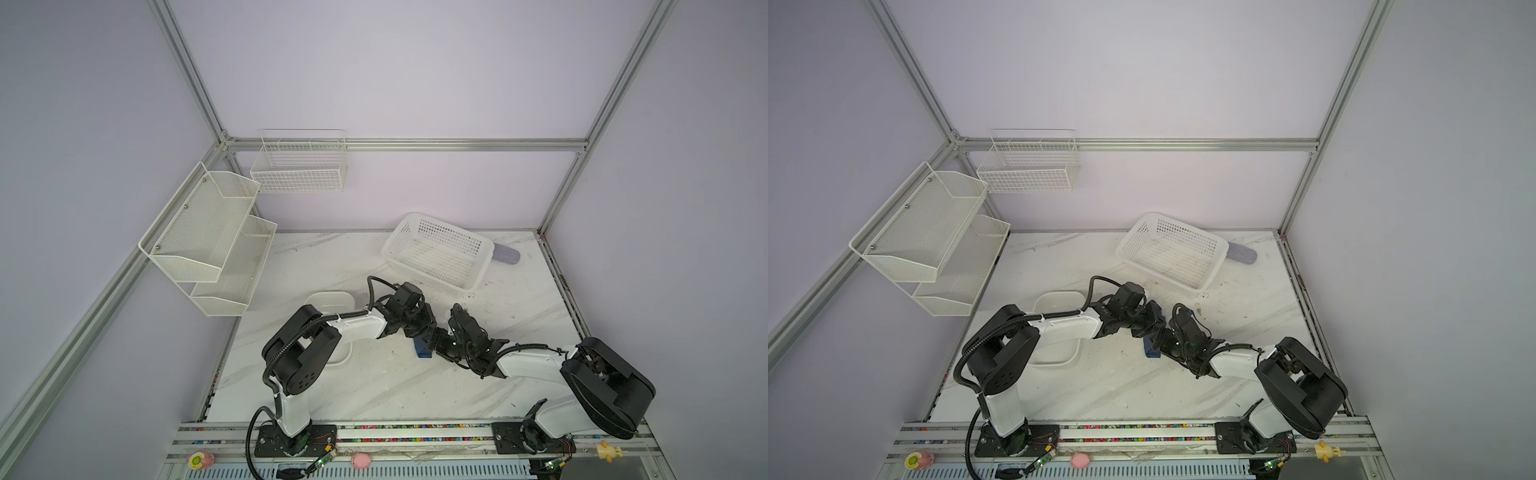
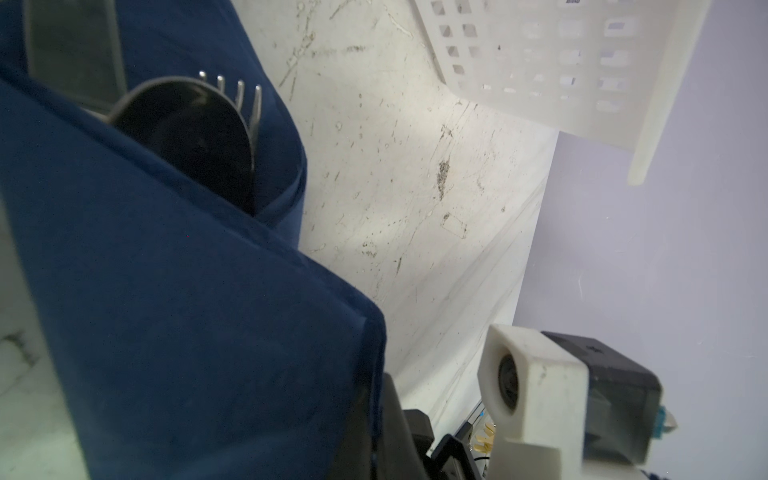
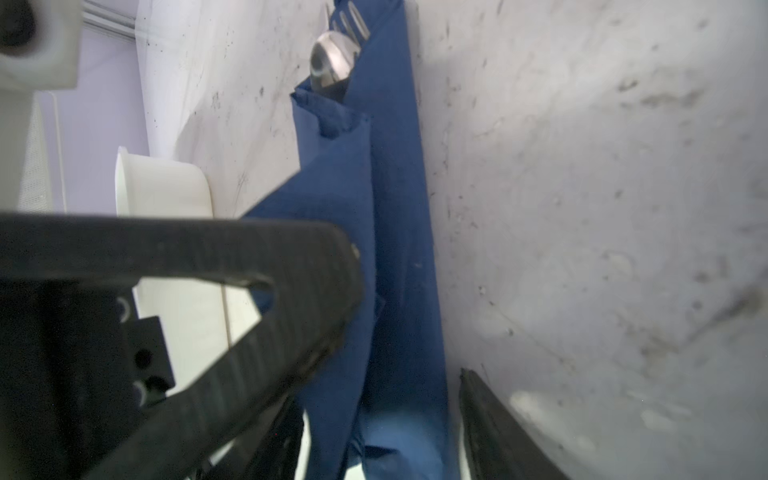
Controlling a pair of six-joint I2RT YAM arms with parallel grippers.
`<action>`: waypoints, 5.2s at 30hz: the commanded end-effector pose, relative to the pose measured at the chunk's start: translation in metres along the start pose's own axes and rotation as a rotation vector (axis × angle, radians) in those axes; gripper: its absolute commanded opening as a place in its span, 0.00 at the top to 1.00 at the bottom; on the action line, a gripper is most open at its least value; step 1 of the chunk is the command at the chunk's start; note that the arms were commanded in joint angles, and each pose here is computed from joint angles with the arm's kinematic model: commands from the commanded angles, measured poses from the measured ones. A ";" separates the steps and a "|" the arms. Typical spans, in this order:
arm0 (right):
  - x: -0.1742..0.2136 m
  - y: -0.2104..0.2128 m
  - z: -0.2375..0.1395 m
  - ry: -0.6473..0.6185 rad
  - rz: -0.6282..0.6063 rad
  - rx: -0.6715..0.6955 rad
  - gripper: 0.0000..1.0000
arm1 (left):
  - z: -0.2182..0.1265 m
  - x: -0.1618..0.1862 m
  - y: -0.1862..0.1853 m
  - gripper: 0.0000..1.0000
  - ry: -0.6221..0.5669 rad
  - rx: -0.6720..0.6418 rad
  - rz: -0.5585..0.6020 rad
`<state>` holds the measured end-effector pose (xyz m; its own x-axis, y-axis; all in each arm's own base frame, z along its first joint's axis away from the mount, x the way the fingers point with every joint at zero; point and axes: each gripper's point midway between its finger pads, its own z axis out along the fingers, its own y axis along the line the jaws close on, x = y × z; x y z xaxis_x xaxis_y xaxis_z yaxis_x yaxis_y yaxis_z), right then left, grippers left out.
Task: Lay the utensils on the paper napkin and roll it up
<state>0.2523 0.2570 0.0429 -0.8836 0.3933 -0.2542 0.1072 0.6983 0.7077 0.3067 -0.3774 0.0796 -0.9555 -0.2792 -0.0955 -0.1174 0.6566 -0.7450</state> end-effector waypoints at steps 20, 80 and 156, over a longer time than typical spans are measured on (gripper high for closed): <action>0.002 -0.017 -0.004 -0.003 0.031 -0.010 0.72 | -0.010 -0.010 -0.052 1.00 -0.015 0.115 0.034; 0.001 -0.036 -0.005 0.052 0.059 0.009 0.81 | -0.007 -0.002 0.077 0.63 0.040 -0.290 0.014; -0.024 -0.032 0.008 0.046 0.043 -0.009 0.82 | -0.034 0.046 0.037 0.93 0.060 -0.122 0.143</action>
<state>0.2791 0.2400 0.0287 -0.9036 0.3716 -0.2132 0.0977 0.6633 0.7419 0.2618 -0.3356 0.0707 -0.9722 -0.1726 -0.1582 -0.0397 0.7876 -0.6150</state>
